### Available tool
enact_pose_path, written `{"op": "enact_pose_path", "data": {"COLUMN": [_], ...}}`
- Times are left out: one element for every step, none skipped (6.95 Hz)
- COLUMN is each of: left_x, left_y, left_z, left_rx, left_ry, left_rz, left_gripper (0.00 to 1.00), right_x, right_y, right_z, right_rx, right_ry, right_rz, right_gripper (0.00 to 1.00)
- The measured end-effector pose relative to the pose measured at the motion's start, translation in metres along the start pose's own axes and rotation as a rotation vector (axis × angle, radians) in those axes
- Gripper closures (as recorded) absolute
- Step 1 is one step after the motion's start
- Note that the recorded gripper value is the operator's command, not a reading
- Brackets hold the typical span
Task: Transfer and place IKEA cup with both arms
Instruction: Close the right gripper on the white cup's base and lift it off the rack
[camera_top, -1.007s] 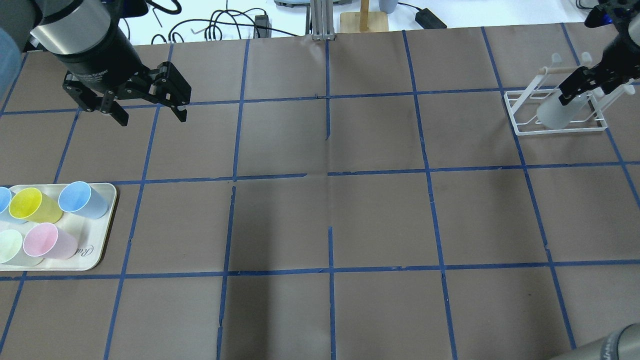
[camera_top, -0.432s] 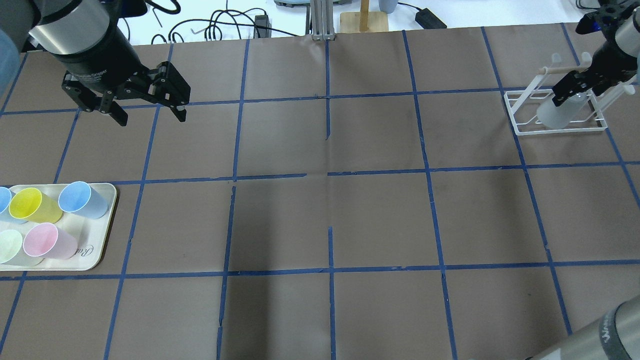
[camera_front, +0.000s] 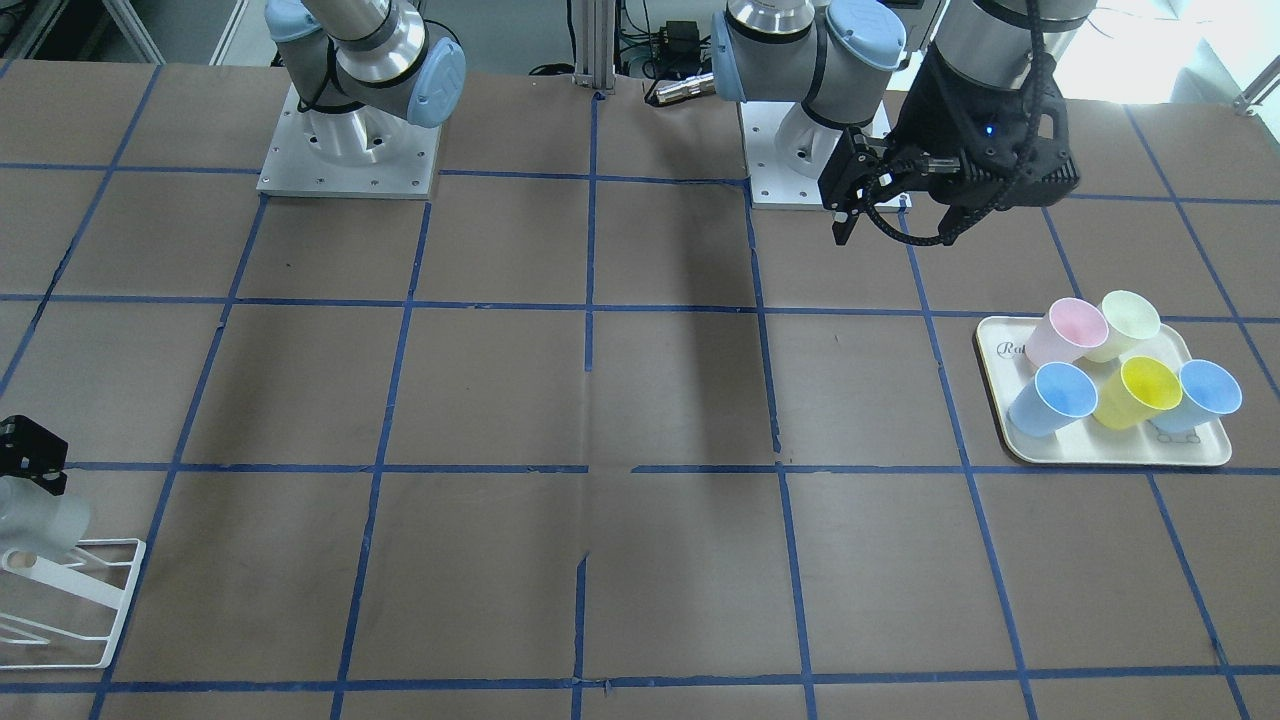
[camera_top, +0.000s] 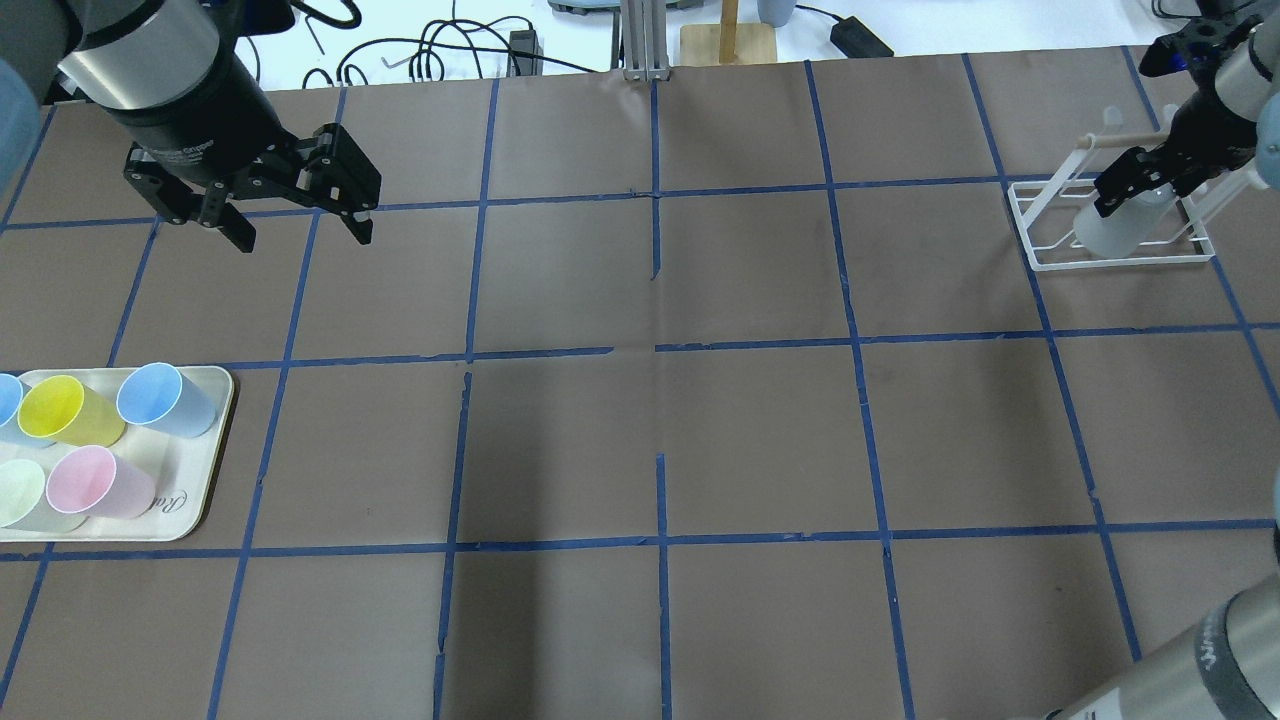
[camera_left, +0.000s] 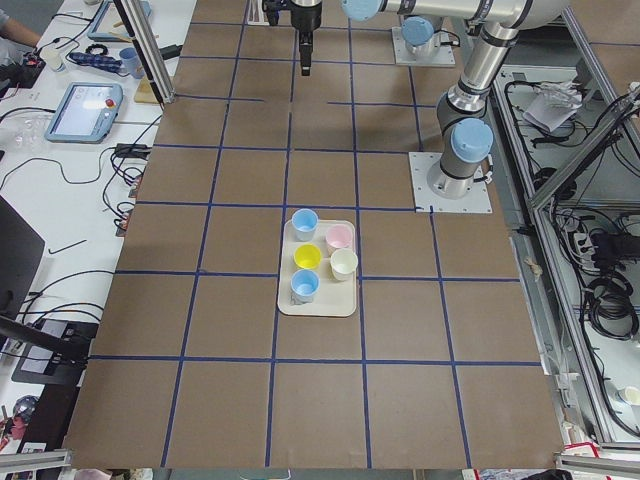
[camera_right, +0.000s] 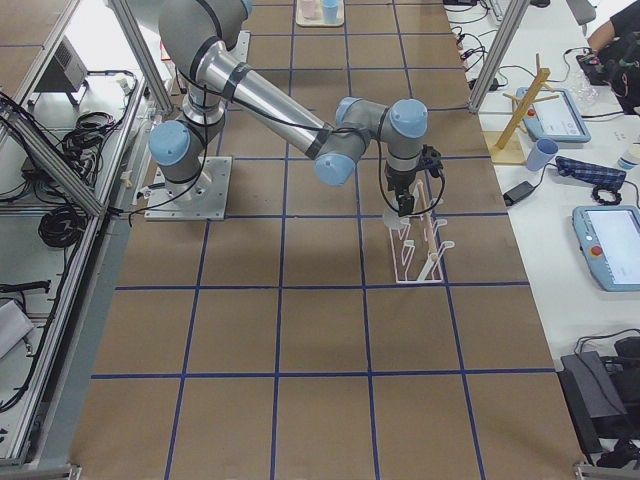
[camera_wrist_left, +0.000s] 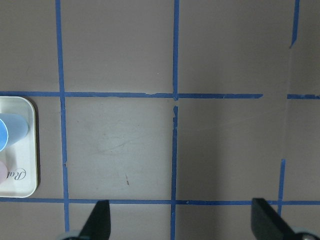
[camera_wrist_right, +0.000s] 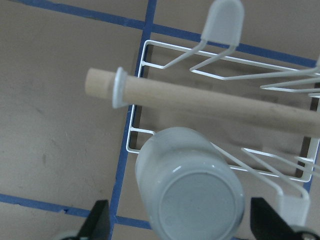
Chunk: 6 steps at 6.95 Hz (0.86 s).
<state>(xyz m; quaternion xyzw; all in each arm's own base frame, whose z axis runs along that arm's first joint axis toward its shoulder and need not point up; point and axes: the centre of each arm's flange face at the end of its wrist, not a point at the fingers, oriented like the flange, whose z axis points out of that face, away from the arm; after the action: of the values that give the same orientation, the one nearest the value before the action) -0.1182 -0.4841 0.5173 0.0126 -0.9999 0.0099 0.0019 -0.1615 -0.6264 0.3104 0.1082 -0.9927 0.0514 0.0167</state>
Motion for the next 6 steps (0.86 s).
{"op": "enact_pose_path", "data": {"left_x": [0.0, 0.0, 0.0, 0.0, 0.0, 0.0], "left_y": [0.0, 0.0, 0.0, -0.0001, -0.0002, -0.0001], "left_z": [-0.0001, -0.0001, -0.0001, 0.0001, 0.0002, 0.0002], "left_rx": [0.0, 0.0, 0.0, 0.0, -0.001, -0.001], "left_ry": [0.0, 0.0, 0.0, 0.0, 0.0, 0.0], "left_rz": [0.0, 0.0, -0.001, -0.001, -0.001, -0.001], "left_gripper": [0.0, 0.0, 0.0, 0.0, 0.0, 0.0], "right_x": [-0.0002, -0.001, -0.0014, -0.0007, -0.0003, -0.0001], "right_y": [-0.0007, -0.0011, -0.0022, -0.0038, -0.0053, -0.0062], "right_z": [0.0031, 0.0037, 0.0032, 0.0032, 0.0047, 0.0079], "right_rx": [-0.002, -0.003, -0.002, 0.001, 0.004, 0.006], "right_ry": [-0.002, -0.003, -0.002, -0.002, -0.007, -0.015], "right_rz": [0.0, 0.001, 0.004, 0.005, 0.005, 0.007], "right_gripper": [0.03, 0.05, 0.08, 0.08, 0.08, 0.13]}}
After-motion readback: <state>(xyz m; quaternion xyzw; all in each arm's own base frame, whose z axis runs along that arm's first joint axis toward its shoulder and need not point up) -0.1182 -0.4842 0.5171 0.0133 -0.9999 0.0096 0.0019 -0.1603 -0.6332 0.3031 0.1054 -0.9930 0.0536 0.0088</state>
